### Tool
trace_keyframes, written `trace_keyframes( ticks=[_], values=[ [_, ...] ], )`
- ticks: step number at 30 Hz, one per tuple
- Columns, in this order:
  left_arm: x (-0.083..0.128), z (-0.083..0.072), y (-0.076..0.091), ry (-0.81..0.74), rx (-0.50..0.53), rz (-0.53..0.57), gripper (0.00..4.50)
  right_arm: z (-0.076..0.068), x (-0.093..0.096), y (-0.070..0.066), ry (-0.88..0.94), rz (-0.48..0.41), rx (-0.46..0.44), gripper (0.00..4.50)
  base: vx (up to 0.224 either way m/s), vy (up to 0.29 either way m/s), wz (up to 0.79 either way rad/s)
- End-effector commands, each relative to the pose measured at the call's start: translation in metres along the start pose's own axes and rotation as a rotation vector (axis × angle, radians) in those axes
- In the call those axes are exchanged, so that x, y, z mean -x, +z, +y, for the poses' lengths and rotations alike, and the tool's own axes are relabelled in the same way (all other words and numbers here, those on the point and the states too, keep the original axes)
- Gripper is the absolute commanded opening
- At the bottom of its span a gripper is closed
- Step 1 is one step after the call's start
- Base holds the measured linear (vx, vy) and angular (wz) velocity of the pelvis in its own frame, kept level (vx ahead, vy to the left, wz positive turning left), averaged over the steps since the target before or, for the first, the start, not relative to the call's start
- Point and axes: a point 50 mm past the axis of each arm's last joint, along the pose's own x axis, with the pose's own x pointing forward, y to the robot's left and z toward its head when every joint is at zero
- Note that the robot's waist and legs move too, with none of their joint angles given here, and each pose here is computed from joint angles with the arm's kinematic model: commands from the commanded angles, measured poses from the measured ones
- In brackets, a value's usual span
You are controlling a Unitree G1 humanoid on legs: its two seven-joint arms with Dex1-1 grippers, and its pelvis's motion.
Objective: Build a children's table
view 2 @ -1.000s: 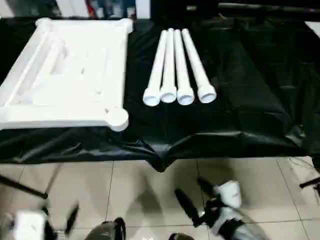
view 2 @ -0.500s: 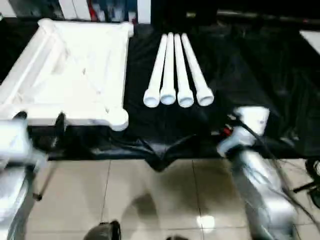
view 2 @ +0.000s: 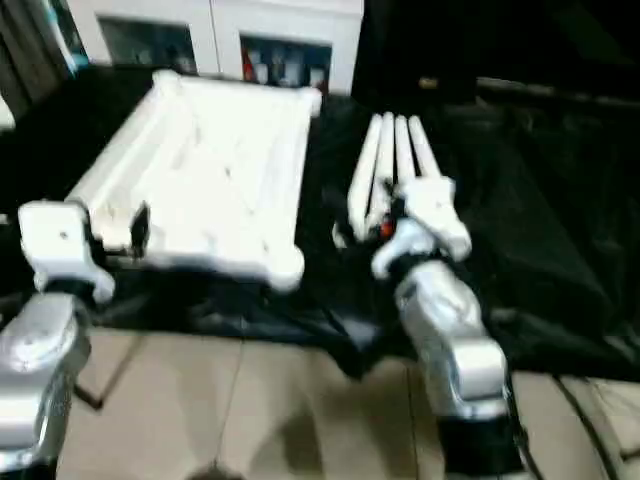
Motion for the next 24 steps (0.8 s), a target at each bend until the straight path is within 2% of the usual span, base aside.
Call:
trace_keyframes(
  ticks=[1, 3, 9, 17, 24],
  values=[
    [0.001, -0.009, -0.002, -0.029, -0.002, 0.008, 4.46, -0.011, 0.005, -0.004, -0.036, 0.024, 0.021, 4.43, 0.126, -0.002, 0.04],
    [0.008, -0.01, -0.012, -0.04, -0.016, 0.04, 4.46, -0.014, 0.011, -0.014, -0.08, 0.057, 0.005, 4.43, 0.138, -0.062, 0.02],
    [0.011, -0.008, -0.018, -0.048, -0.028, 0.062, 4.46, -0.011, 0.015, -0.021, -0.088, 0.069, 0.029, 4.43, 0.159, -0.078, 0.13],
    [0.01, -0.016, -0.019, -0.101, -0.047, 0.064, 4.46, -0.012, 0.017, -0.02, -0.106, 0.061, 0.019, 4.43, 0.156, 0.065, 0.09],
    [0.009, -0.02, -0.019, -0.142, -0.044, 0.064, 4.46, -0.011, 0.018, -0.016, -0.117, 0.041, 0.005, 4.43, 0.133, -0.044, 0.0]
  ],
)
